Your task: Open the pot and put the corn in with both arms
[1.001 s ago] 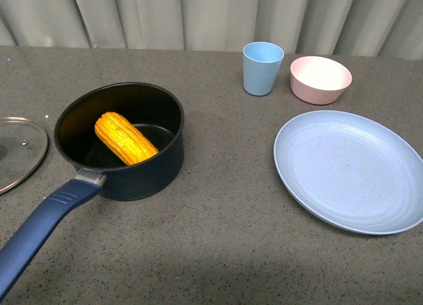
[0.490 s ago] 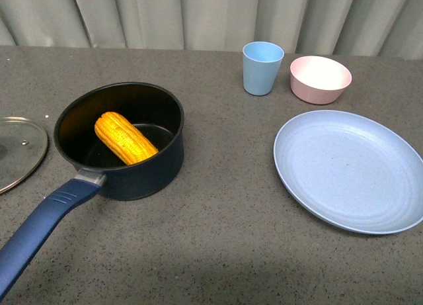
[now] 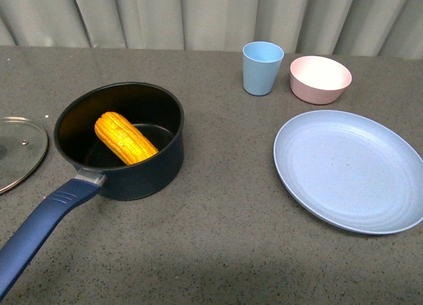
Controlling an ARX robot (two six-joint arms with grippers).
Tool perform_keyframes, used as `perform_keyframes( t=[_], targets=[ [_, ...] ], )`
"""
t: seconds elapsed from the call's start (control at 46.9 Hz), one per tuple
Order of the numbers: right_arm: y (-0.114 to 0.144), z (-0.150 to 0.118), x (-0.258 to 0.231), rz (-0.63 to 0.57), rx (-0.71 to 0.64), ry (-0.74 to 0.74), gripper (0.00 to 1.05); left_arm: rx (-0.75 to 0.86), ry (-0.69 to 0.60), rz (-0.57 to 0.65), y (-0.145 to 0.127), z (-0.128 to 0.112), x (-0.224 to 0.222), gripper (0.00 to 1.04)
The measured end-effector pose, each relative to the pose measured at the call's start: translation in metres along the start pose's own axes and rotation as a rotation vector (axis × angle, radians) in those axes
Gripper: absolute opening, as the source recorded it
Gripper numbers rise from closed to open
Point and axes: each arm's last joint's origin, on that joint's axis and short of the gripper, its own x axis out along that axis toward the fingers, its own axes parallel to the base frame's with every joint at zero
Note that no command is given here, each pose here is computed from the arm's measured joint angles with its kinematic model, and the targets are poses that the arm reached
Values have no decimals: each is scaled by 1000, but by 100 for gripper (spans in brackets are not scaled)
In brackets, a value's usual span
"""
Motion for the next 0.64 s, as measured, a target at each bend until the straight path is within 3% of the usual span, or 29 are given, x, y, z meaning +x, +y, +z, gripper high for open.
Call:
perform_keyframes(
  t=[0.639],
  targets=[
    [0,0,0,0,0,0,95,0,0,0,0,0,0,98]
  ],
)
